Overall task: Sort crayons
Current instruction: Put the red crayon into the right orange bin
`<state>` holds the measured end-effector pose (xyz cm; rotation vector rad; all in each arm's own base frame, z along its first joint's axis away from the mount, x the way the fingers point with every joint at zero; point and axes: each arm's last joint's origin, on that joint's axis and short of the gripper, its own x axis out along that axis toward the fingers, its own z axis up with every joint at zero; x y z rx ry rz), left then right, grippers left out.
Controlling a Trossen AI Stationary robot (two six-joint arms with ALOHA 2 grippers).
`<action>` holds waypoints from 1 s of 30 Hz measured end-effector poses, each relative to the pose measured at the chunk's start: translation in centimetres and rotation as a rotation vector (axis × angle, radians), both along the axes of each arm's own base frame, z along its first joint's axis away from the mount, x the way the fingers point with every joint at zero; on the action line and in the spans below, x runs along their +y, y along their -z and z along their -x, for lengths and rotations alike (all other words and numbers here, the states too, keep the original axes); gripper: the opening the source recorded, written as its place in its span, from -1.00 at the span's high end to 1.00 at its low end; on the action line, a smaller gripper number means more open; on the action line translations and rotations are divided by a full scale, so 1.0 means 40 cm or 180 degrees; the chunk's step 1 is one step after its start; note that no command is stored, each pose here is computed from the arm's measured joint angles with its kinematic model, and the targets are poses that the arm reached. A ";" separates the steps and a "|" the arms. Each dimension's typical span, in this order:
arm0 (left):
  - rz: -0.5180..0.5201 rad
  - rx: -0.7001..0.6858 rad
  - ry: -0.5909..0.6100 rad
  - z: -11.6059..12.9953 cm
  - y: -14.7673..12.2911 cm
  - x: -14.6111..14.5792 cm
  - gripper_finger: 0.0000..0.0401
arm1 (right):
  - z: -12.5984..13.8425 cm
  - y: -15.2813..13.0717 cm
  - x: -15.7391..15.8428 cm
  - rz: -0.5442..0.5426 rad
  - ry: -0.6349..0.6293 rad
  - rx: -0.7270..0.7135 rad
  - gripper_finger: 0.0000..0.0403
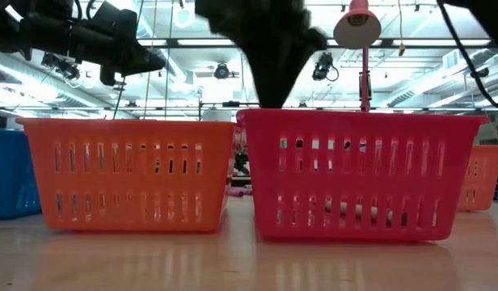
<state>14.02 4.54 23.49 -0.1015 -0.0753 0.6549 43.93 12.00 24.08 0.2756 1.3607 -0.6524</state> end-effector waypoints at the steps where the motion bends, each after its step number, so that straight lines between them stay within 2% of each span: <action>1: 0.0007 0.0031 0.0000 0.000 0.002 0.000 0.65 | -0.006 0.000 -0.023 0.0068 -0.0062 0.0022 0.46; 8: 0.0051 0.0225 0.0000 0.000 0.017 0.000 0.65 | -0.049 -0.001 -0.194 0.0238 -0.0405 0.0095 0.46; 16: 0.0141 0.0417 -0.0001 0.001 0.034 0.000 0.65 | -0.081 0.013 -0.394 0.0249 -0.0467 -0.0066 0.45; 20: 0.0199 0.0512 -0.0003 0.002 0.043 0.000 0.65 | -0.078 0.028 -0.518 0.0155 -0.0319 -0.0164 0.45; 25: 0.0306 0.0535 -0.0011 0.003 0.049 -0.001 0.65 | -0.065 0.057 -0.659 0.0040 0.0051 -0.0446 0.45; 30: 0.0357 0.0646 0.0016 0.004 0.059 -0.002 0.65 | -0.029 0.067 -0.758 -0.0312 0.0214 -0.0525 0.45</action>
